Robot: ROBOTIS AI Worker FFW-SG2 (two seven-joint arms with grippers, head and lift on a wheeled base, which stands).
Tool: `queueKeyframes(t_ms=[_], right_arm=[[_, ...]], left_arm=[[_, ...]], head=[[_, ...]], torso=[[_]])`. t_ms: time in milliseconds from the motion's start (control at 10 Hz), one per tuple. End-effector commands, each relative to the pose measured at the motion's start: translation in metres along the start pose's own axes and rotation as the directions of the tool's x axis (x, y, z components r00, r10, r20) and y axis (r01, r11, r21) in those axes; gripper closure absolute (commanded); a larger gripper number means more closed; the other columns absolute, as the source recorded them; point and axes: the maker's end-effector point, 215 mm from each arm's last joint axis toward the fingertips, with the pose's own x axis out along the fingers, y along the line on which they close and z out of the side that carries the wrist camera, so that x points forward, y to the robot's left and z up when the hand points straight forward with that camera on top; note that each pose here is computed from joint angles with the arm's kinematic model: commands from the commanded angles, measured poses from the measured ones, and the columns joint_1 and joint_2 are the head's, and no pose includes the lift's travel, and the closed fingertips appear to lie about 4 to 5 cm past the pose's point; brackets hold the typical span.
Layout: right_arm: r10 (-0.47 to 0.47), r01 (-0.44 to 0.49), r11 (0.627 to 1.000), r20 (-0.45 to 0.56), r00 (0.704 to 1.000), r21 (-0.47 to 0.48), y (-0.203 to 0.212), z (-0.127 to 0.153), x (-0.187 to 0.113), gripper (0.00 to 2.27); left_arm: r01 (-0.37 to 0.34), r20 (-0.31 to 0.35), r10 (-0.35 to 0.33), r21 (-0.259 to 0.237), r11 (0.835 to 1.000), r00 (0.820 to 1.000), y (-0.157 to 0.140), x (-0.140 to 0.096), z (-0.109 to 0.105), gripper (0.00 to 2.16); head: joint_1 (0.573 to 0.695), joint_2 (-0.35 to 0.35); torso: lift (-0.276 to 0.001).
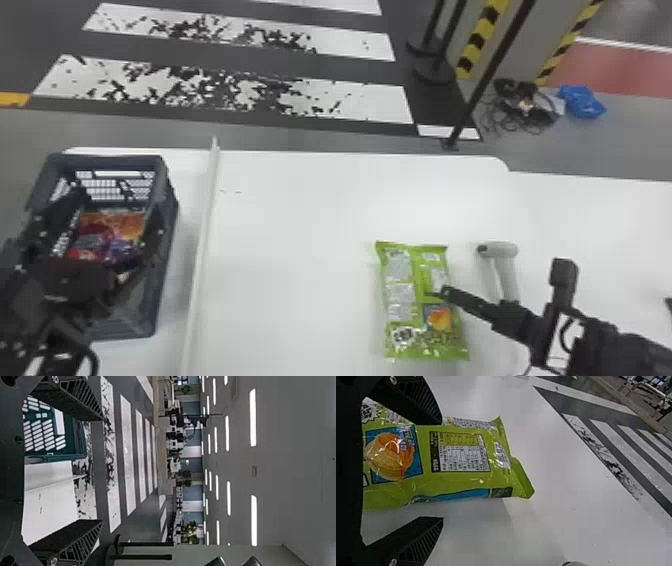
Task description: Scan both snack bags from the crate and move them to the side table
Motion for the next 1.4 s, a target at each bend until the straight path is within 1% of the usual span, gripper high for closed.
queueKeyframes(t_ms=[0,200,300,400,500,600,800,1000,1100,1300], right_arm=[[0.001,-0.001,1.0,-0.014,1.0,-0.013,-0.001,-0.002,0.006,0.06],[0.034,-0.034,0.999,-0.031,0.999,-0.011,0.003,-0.006,0.011,0.08],[0.042,-0.043,0.999,-0.054,0.998,-0.025,0.003,-0.008,0.013,0.22],[0.028,-0.032,0.999,-0.09,0.996,-0.039,-0.002,-0.013,0.016,0.73],[-0.006,-0.002,0.998,-0.13,0.992,-0.065,-0.009,-0.019,0.018,1.54],[-0.021,0.008,0.996,-0.147,0.989,-0.087,-0.012,-0.022,0.02,2.23],[-0.017,0.005,0.995,-0.123,0.992,-0.095,-0.011,-0.016,0.02,2.24],[-0.006,-0.003,0.992,-0.071,0.997,-0.124,-0.002,-0.004,0.009,2.24],[0.015,-0.021,0.992,-0.051,0.999,-0.128,0.011,0.005,0.001,2.24],[0.06,-0.058,0.991,0.013,0.998,-0.117,0.035,0.036,-0.022,2.24]], left_arm=[[-0.001,0.003,0.001,0.001,1.0,1.0,0.001,-0.001,0.001,0.07],[-0.001,0.001,0.001,0.003,1.0,1.0,0.001,-0.001,0.0,0.07],[0.0,0.004,0.0,0.005,1.0,1.0,0.0,-0.001,0.001,0.07],[0.0,0.004,0.0,0.005,1.0,1.0,0.0,-0.001,0.001,0.07],[-0.002,0.005,0.002,0.004,1.0,1.0,0.001,-0.001,0.002,0.07],[-0.002,0.003,0.002,0.004,1.0,1.0,0.002,-0.001,0.001,0.07],[-0.005,0.003,0.005,0.003,1.0,1.0,0.002,-0.001,0.0,0.07],[-0.005,0.003,0.005,0.003,1.0,1.0,0.002,-0.001,0.0,0.07],[-0.005,0.002,0.005,0.003,1.0,1.0,0.002,-0.001,0.0,0.07],[-0.004,0.003,0.004,0.006,1.0,1.0,0.002,-0.002,0.001,0.07]], head=[[0.695,-0.157],[0.695,-0.149],[0.695,-0.143],[0.695,-0.137],[0.695,-0.136],[0.695,-0.139],[0.695,-0.139],[0.695,-0.142],[0.695,-0.144],[0.695,-0.142]], torso=[[-0.029],[-0.029],[-0.029],[-0.029],[-0.029],[-0.029],[-0.029],[-0.029],[-0.029],[-0.029]])
